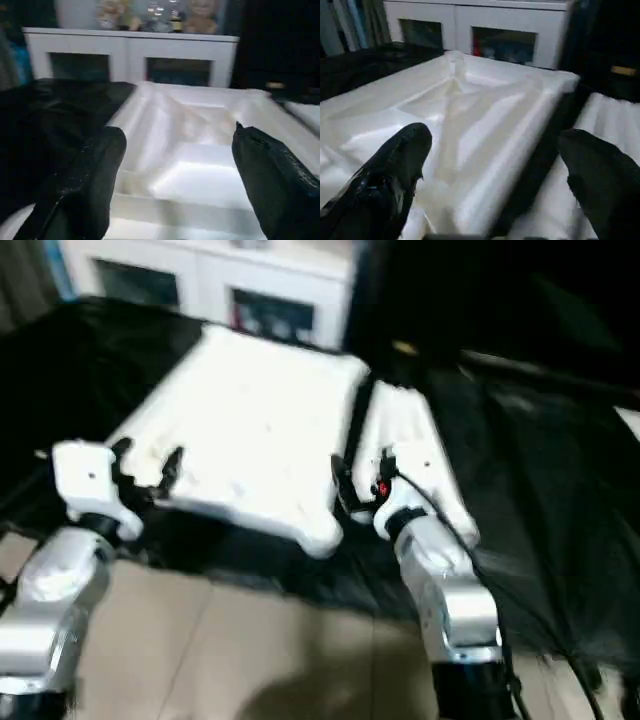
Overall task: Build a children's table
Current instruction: Move to table
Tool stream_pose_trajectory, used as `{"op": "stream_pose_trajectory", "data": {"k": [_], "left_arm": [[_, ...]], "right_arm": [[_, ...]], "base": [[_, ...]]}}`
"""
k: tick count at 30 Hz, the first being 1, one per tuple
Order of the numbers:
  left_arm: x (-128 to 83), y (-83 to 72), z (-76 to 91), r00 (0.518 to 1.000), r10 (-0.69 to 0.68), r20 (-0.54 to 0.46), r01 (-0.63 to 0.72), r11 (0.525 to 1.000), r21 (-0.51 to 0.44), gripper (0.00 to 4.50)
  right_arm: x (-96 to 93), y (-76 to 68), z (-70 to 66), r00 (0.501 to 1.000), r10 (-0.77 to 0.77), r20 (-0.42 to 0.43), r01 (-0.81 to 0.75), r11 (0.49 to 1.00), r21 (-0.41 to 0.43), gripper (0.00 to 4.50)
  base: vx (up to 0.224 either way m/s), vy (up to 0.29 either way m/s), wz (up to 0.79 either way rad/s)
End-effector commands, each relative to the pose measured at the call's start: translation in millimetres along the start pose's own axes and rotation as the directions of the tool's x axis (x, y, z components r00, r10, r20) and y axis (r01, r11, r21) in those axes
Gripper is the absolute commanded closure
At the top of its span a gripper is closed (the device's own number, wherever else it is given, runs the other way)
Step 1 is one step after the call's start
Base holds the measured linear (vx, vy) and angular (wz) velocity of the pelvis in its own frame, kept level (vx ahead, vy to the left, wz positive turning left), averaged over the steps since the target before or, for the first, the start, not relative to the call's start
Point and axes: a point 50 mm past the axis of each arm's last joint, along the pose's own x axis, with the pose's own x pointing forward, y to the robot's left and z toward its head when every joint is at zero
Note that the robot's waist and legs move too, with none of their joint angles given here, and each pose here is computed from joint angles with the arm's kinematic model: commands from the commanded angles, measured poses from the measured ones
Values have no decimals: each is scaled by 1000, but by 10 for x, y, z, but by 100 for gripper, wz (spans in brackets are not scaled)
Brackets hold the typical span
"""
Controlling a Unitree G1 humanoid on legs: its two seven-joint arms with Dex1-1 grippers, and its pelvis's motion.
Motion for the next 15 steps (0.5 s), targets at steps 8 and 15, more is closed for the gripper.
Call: {"op": "stream_pose_trajectory", "data": {"k": [8, 15], "left_arm": [[174, -143, -67, 996, -75, -45, 76, 997, 18, 63], [167, -107, -39, 988, -150, -29, 149, 989, -12, 63]], "right_arm": [[-59, -10, -86, 998, -56, -28, 57, 998, 39, 0], [7, -14, -14, 1000, 0, -21, 0, 1000, 13, 0]], "base": [[191, 71, -22], [-21, 64, -42]]}}
